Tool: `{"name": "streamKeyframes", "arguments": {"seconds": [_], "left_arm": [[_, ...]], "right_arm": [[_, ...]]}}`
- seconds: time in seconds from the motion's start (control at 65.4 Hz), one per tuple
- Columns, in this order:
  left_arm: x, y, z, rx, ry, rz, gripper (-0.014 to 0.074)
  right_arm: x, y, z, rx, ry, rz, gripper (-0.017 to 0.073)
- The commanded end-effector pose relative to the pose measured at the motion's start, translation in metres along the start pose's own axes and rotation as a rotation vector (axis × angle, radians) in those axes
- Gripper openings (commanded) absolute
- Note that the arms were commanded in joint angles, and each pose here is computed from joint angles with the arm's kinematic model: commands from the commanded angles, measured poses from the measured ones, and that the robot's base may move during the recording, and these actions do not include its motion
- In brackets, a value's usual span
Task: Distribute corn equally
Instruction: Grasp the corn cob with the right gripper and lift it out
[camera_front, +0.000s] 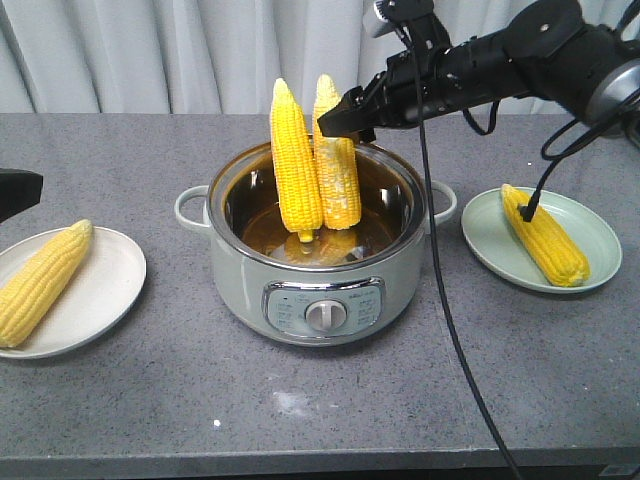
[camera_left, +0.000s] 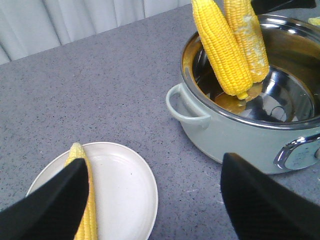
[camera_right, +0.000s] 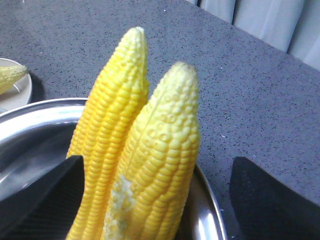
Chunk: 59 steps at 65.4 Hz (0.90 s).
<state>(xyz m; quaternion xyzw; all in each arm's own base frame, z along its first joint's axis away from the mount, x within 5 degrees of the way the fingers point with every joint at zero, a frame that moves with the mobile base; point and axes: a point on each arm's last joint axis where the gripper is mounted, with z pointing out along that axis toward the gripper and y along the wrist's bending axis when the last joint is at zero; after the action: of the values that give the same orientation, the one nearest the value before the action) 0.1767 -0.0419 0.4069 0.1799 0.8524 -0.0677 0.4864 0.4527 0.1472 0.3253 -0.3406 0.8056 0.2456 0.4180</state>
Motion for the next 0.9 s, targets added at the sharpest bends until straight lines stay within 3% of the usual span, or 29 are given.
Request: {"name": "streamKeyframes", "arguments": {"seconds": [0.0,0.26,0.336,0.688,0.887], "left_arm": [[-0.012,0.000,-0.007,-0.009,-0.094,-0.012,0.0533],[-0.012,0.000,-0.007,-0.009,-0.094,-0.012,0.0533],[-0.012,0.000,-0.007,-0.009,-0.094,-0.012,0.0533],[-0.012,0.000,-0.007,-0.009,-0.094,-0.013,0.0533],[-0.012,0.000,-0.007,-0.009,-0.094,-0.013,0.0533]], "right_arm": [[-0.027,0.007,-0.021,0.020,-0.138,-0.001,0.0581],[-0.020,0.001,-0.003,-0.021,-0.176,0.048,0.0573],[-0.020,0.000,-0.001,-0.022,-0.175,0.039,0.0547],[-0.019,0.002,-0.001,-0.040,-0.164,0.021,0.0239],[-0.019,0.003,-0.002,-0.051,-0.160,0.021,0.0208]]}}
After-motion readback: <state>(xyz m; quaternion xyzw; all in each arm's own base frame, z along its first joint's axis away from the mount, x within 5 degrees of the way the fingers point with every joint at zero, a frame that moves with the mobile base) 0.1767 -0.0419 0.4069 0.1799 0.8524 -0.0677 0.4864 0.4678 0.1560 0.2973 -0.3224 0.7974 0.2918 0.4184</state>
